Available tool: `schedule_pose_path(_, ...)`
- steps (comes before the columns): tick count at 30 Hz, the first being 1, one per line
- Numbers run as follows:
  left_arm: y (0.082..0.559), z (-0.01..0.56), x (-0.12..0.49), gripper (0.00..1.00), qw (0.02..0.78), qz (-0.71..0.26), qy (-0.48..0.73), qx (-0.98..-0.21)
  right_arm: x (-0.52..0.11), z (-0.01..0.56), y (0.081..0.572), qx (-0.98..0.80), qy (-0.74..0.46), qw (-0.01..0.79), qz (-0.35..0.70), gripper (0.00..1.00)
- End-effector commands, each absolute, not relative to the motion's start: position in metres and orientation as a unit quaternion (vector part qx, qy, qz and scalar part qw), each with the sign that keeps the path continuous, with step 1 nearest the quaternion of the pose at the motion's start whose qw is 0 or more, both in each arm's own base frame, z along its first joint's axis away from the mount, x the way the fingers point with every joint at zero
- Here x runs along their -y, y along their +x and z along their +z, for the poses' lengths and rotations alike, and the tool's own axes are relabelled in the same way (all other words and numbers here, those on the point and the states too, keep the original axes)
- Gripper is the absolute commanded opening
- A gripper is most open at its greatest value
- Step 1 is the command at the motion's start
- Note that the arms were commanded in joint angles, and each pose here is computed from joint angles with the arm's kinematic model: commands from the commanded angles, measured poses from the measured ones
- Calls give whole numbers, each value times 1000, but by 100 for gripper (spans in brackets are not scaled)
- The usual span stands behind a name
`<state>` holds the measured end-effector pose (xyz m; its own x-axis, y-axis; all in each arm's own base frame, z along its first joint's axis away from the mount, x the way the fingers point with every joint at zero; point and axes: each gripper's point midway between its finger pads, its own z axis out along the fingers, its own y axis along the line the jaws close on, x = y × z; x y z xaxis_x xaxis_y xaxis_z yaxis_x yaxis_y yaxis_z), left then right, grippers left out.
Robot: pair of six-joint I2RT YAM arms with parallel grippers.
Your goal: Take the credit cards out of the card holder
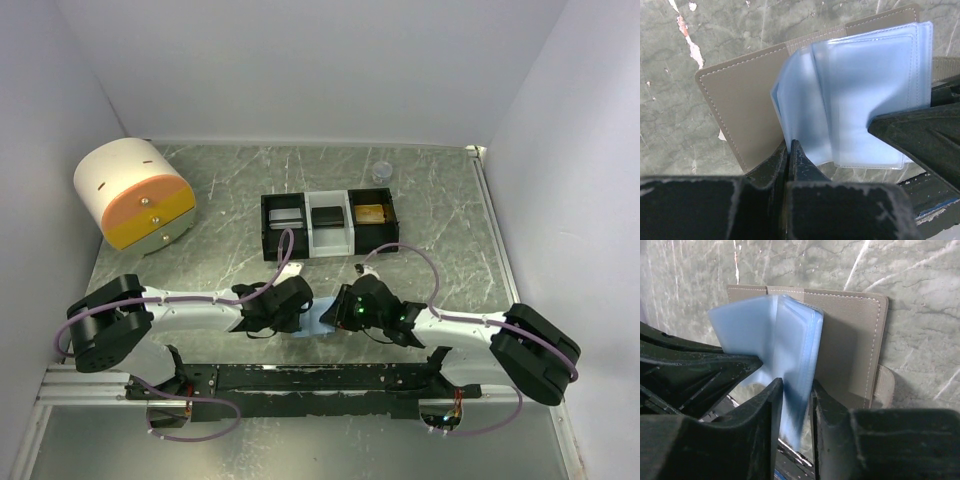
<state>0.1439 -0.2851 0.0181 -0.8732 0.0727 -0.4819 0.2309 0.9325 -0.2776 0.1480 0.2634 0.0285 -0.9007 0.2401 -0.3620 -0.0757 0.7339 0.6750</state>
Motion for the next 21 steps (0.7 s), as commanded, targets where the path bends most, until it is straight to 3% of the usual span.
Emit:
schedule_pose_path(1,139,13,279,8,236,-158,90,-955,-262,29,155,-908,57,229,345,21)
schedule_pose_path(7,140,15,277,8,241,-156,89,-954,-252,19,160,-934,24,232,269,0)
schedule_pose_path(17,145,20,274,7,249,-142,88,-954,-223,13,170,-962,-20,266,55,2)
schedule_pose_path(21,146,23,274,7,253,-145,86,-953,-232,12,169,-961,-31,264,79,11)
